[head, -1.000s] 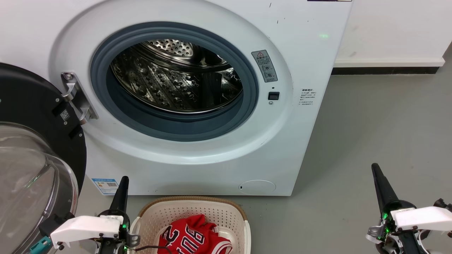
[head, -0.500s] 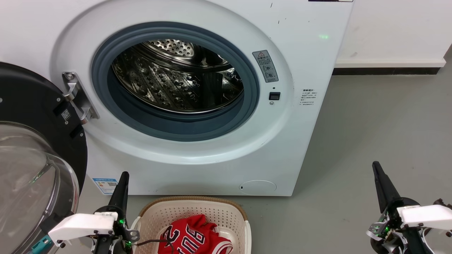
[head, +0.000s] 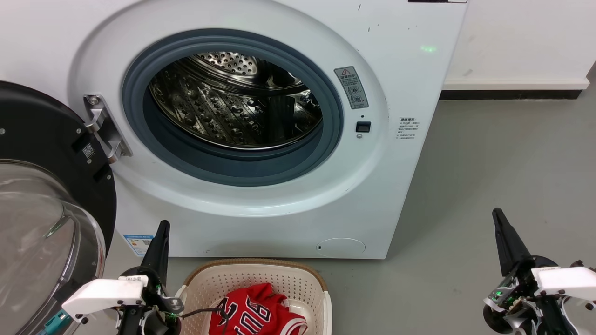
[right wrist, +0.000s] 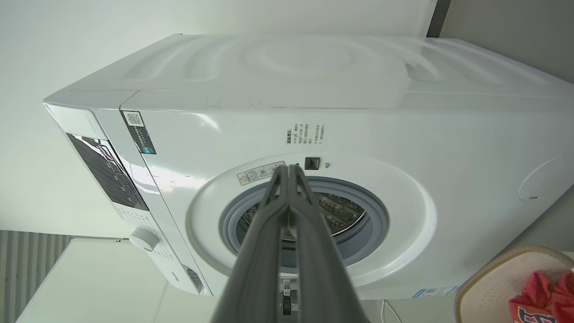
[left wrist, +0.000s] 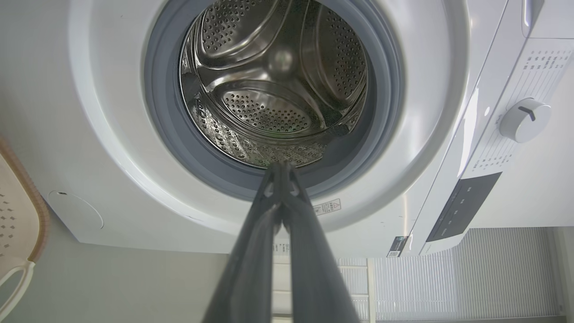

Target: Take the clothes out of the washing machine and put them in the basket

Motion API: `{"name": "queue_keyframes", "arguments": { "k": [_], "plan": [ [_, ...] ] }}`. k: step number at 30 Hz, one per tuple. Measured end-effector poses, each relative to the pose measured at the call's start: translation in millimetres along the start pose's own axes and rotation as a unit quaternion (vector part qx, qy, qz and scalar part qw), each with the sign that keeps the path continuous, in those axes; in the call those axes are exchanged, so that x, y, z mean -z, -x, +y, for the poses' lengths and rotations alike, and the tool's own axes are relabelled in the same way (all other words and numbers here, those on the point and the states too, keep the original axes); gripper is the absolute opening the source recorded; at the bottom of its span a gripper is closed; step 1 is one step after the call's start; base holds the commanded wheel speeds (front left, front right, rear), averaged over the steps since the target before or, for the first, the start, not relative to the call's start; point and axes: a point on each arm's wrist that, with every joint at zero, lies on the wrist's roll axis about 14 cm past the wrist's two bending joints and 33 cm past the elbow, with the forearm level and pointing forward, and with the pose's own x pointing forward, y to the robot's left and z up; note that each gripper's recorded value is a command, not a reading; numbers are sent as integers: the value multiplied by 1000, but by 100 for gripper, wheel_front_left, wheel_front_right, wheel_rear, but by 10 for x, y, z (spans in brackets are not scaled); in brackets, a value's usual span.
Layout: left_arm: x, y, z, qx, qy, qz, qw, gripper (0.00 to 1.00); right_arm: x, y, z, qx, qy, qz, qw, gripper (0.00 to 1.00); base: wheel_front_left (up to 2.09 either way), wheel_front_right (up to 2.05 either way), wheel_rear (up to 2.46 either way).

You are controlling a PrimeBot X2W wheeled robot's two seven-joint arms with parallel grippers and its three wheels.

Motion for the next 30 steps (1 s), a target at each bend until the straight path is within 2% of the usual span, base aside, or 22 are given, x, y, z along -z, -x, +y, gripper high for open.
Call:
{"name": "queue_keyframes", "arguments": {
  "k": [30],
  "plan": [
    [-5, -4, -10, 3, 10, 0, 1000, 0, -3, -6, 1, -1, -12, 0, 1000, 0, 0, 0, 0]
  ]
}}
